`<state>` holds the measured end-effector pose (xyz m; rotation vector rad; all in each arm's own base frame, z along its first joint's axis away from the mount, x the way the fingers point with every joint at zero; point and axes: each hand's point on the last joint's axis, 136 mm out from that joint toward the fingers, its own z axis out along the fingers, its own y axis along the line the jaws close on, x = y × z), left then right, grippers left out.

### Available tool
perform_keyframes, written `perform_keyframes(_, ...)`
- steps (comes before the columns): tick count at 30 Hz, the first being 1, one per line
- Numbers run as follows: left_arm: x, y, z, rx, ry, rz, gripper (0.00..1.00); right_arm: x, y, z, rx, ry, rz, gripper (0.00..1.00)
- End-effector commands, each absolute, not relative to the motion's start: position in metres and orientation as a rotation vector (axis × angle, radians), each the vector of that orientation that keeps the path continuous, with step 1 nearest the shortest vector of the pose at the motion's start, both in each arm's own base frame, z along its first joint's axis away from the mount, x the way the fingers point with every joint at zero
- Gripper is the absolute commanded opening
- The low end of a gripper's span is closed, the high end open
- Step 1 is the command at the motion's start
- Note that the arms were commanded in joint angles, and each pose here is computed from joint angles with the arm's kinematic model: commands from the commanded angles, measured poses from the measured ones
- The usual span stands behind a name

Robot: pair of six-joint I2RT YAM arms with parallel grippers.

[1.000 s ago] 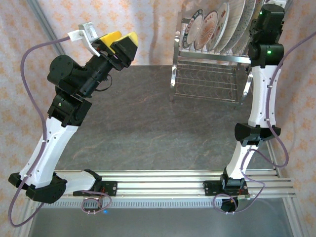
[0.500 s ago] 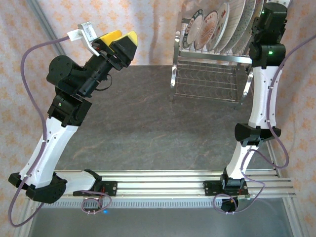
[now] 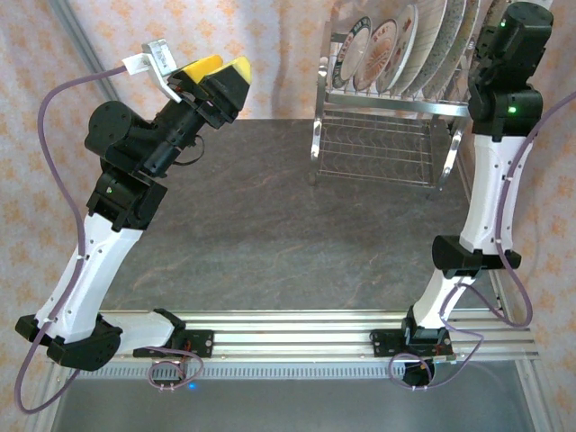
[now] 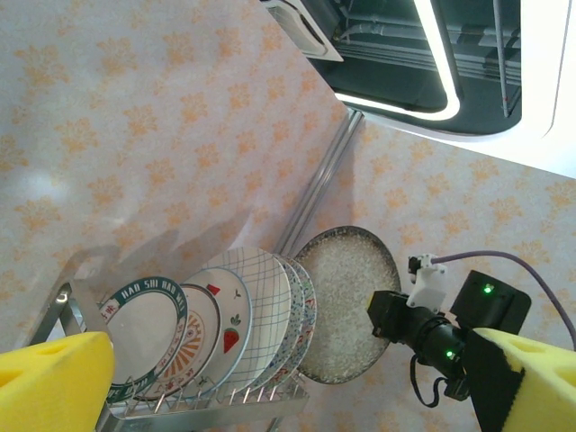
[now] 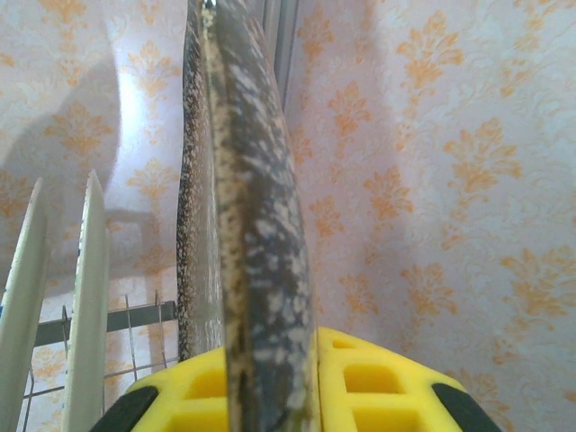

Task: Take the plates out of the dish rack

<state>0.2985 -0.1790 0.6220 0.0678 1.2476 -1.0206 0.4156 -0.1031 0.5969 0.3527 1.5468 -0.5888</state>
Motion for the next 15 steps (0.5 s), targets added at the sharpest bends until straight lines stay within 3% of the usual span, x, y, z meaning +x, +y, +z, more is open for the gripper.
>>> perform_keyframes(1, 0.284, -0.181, 0.64, 0.102, 1.177, -1.066, 0.99, 0.332, -0.102, 0.709, 0.447, 1.126, -0.48, 0.0)
perform_keyframes(15, 0.281, -0.182, 0.642, 0.093, 1.164, -1.115, 0.99, 0.302, -0.092, 0.715, 0.408, 1.129, -0.412, 0.0)
